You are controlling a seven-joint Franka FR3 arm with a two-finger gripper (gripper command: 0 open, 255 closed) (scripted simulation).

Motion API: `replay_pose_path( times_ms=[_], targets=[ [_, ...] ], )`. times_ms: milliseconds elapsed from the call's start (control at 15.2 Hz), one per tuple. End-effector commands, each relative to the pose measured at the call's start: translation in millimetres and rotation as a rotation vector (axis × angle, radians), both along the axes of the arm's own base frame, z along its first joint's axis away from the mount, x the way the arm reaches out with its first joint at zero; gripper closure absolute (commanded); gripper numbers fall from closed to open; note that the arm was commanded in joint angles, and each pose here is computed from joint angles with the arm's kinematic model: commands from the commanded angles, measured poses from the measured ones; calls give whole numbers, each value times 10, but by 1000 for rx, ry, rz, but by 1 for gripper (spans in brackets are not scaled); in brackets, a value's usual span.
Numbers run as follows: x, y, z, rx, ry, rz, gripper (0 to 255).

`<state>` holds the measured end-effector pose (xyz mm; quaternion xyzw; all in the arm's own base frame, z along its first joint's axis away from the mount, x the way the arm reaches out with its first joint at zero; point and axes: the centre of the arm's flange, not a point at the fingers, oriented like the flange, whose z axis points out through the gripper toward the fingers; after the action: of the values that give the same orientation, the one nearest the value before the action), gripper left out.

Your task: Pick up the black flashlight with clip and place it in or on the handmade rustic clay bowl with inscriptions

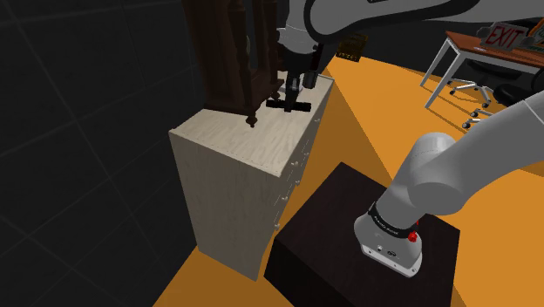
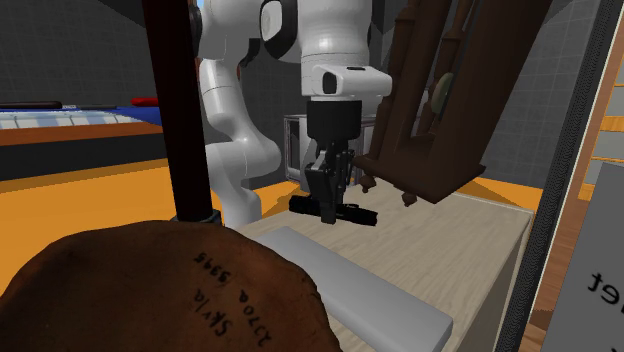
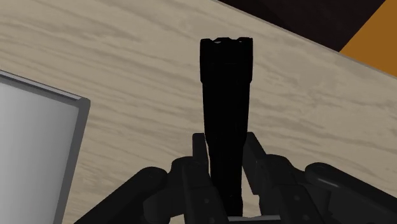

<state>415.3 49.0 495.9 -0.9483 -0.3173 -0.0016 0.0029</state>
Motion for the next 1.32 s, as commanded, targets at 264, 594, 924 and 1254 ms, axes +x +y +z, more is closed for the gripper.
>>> replay_pose_path(
  times_ms=[264, 594, 924, 1254],
  targets=[
    [-1, 2, 46, 0, 1, 0, 255],
    [-1, 2, 310, 0, 1, 0, 255],
    [-1, 2, 574, 0, 1, 0, 255],
    [-1, 2, 838, 0, 1, 0, 255]
  ],
)
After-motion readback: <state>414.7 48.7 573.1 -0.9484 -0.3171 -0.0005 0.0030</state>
